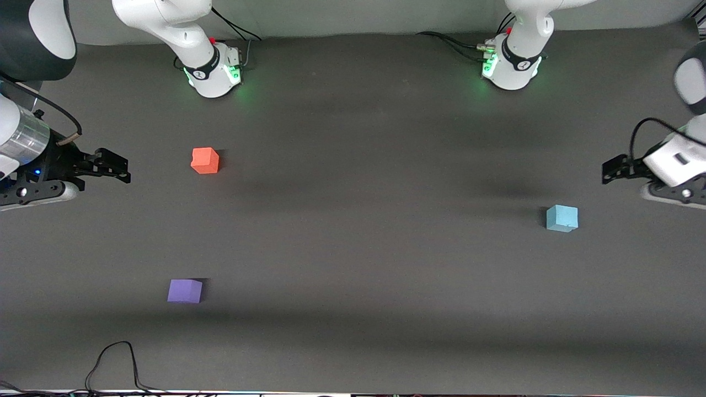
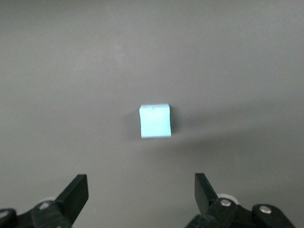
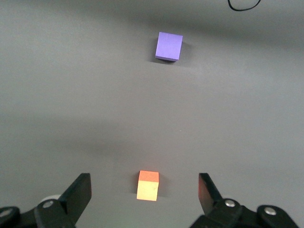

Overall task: Place blue block between orange and purple blocks
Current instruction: 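Lower the left gripper onto the light-blue block and close it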

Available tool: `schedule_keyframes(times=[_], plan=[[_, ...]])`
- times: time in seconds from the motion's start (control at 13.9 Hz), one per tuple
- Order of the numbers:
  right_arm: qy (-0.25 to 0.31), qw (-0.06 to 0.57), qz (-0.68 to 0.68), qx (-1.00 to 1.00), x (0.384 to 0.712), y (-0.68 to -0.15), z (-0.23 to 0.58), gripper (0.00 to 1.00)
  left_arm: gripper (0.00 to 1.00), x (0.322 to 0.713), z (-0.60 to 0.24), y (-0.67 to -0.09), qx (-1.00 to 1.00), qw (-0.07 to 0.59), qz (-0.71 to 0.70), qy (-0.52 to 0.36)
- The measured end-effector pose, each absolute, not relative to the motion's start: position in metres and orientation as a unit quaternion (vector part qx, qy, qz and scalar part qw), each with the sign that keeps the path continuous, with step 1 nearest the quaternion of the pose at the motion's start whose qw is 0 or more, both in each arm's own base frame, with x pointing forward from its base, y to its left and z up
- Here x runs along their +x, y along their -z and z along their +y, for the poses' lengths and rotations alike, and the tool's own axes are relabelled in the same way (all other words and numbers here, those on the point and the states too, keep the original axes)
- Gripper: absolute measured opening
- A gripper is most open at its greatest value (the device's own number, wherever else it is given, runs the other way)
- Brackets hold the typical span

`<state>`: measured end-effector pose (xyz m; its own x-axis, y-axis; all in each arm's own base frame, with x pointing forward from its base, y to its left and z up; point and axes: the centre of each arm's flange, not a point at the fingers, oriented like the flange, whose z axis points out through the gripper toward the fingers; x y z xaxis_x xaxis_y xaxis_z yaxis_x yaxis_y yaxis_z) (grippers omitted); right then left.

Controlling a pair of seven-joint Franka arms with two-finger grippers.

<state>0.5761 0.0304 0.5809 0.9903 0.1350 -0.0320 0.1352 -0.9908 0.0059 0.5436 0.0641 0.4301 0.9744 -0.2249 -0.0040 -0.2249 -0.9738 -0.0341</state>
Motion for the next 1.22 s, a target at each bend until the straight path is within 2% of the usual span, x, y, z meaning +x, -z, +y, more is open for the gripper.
schedule_keyframes(times=[0.5, 0.79, 1.22], plan=[[0.012, 0.004, 0.068, 0.998, 0.574, -0.586, 0.03, 1.0, 1.0, 0.559, 0.061, -0.297, -0.992, 0.015, 0.128, 0.015], [0.012, 0.004, 0.068, 0.998, 0.574, -0.585, 0.03, 1.0, 1.0, 0.563, 0.061, -0.252, -0.991, 0.015, 0.131, 0.023], [0.009, 0.004, 0.067, 0.998, 0.575, -0.586, 0.03, 1.0, 1.0, 0.546, 0.06, -0.214, -0.991, 0.013, 0.132, 0.023]])
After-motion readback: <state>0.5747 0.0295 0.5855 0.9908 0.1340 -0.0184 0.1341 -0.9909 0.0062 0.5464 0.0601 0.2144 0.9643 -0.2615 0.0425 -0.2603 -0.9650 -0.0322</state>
